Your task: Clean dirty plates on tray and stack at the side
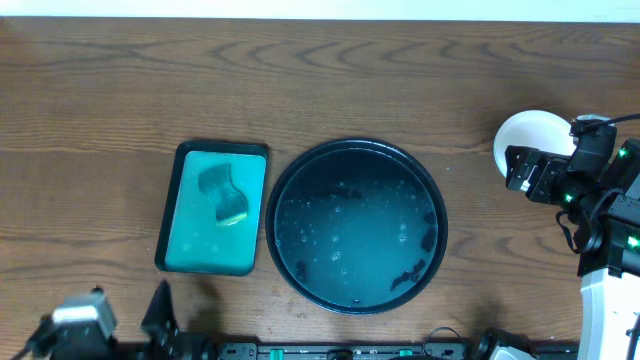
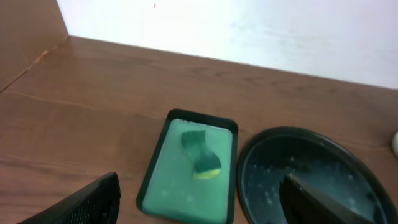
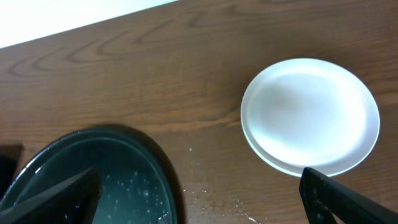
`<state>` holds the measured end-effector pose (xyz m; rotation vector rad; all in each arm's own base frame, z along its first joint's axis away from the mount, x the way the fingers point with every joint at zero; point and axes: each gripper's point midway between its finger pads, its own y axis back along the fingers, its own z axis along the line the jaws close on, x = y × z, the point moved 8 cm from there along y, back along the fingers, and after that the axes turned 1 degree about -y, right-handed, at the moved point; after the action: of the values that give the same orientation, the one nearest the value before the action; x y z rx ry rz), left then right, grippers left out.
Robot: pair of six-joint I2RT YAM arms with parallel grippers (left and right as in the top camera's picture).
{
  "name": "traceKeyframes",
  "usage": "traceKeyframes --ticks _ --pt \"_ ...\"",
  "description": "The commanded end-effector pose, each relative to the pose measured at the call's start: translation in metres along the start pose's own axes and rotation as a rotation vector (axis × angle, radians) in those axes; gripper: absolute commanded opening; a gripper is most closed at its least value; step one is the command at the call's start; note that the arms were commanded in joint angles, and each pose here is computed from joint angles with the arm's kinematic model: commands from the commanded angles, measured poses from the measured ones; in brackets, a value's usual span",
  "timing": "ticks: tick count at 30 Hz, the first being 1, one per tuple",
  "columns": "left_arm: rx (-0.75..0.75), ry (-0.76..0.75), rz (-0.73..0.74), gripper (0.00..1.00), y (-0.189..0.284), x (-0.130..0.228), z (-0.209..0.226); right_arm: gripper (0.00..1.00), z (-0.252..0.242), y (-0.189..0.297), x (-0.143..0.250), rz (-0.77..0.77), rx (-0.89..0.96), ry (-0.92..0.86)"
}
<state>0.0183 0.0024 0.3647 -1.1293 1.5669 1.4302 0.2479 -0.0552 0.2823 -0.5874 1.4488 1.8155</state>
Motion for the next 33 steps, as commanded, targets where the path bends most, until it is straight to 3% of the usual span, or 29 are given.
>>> traceKeyframes --ticks 1,11,18,28,33 --pt "-0.021 -0.021 0.019 0.82 -0.035 0.008 0.002 0.99 0.002 0.002 -0.002 -0.009 -0.003 0.017" --pt "0.098 -0.007 -0.413 0.82 -0.095 0.025 -0.003 0.99 0.002 0.002 -0.002 -0.009 -0.003 0.017" --pt "0.121 -0.006 -0.482 0.82 -0.123 0.036 -0.004 0.99 0.002 0.002 -0.002 -0.009 -0.003 0.017" --pt "0.202 -0.005 -0.711 0.82 -0.163 0.059 -0.006 0.99 0.002 0.002 -0.002 -0.009 -0.003 0.017" --pt "0.207 0.026 -0.677 0.82 -0.178 0.078 -0.003 0.99 0.002 0.002 -0.002 -0.009 -0.003 0.017"
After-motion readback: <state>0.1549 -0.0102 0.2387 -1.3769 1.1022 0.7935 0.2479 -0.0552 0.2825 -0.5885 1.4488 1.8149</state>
